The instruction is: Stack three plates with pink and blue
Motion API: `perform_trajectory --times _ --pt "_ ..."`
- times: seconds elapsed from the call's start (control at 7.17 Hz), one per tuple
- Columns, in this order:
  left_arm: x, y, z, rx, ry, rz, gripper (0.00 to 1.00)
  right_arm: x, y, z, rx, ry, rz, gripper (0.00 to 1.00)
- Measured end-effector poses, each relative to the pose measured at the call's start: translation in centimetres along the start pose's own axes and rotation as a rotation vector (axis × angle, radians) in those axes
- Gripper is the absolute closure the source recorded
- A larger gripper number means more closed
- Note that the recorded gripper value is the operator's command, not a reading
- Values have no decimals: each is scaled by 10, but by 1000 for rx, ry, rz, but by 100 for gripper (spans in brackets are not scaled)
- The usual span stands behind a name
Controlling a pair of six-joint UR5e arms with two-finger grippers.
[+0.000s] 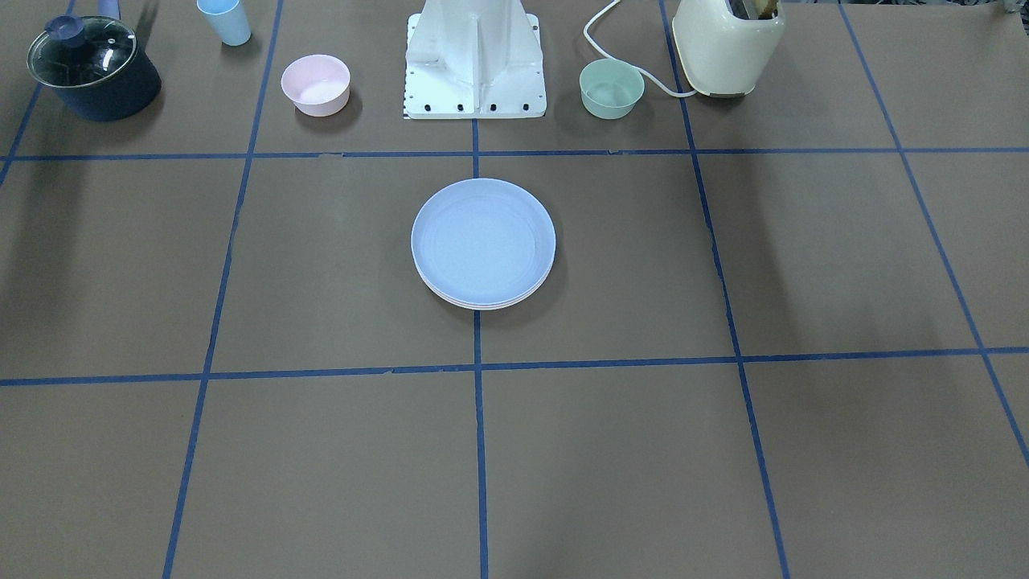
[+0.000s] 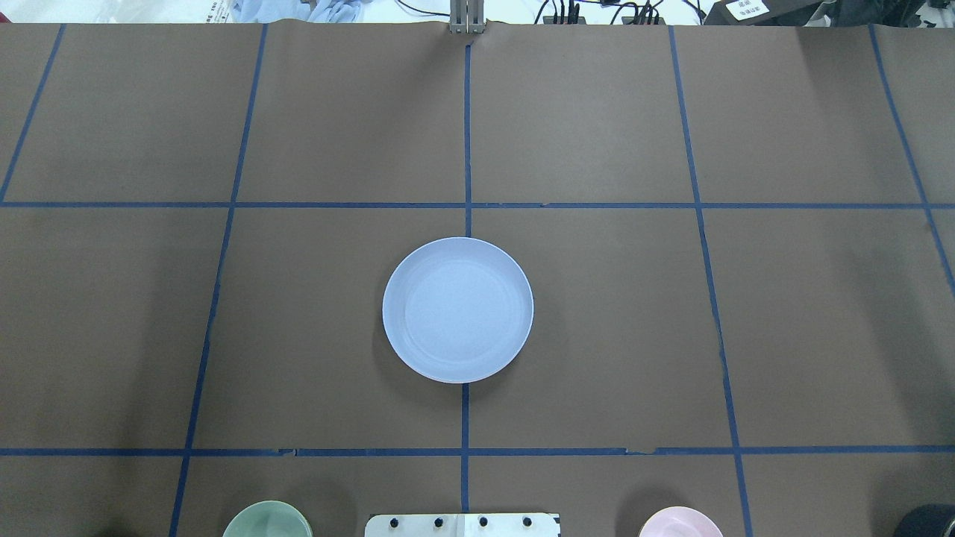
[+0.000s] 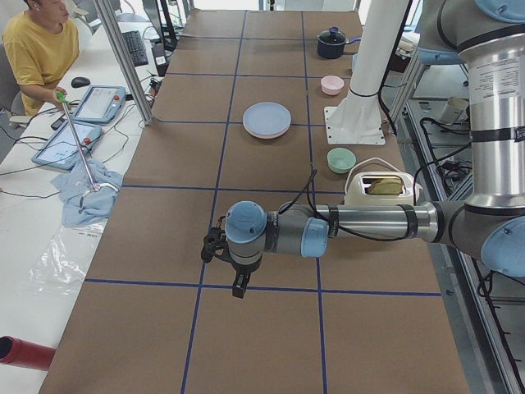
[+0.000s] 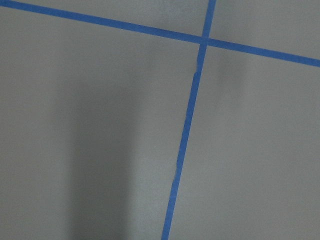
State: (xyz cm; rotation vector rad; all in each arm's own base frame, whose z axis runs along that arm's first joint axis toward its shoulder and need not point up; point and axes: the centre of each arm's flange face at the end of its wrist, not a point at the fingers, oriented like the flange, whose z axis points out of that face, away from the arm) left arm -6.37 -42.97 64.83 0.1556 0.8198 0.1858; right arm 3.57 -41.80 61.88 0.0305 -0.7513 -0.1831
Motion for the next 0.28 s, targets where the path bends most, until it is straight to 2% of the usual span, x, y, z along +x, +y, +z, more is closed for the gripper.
perform_trajectory --times 0.28 --pt "0 -1 0 1 0 2 0 0 0 0 -1 -4 2 0"
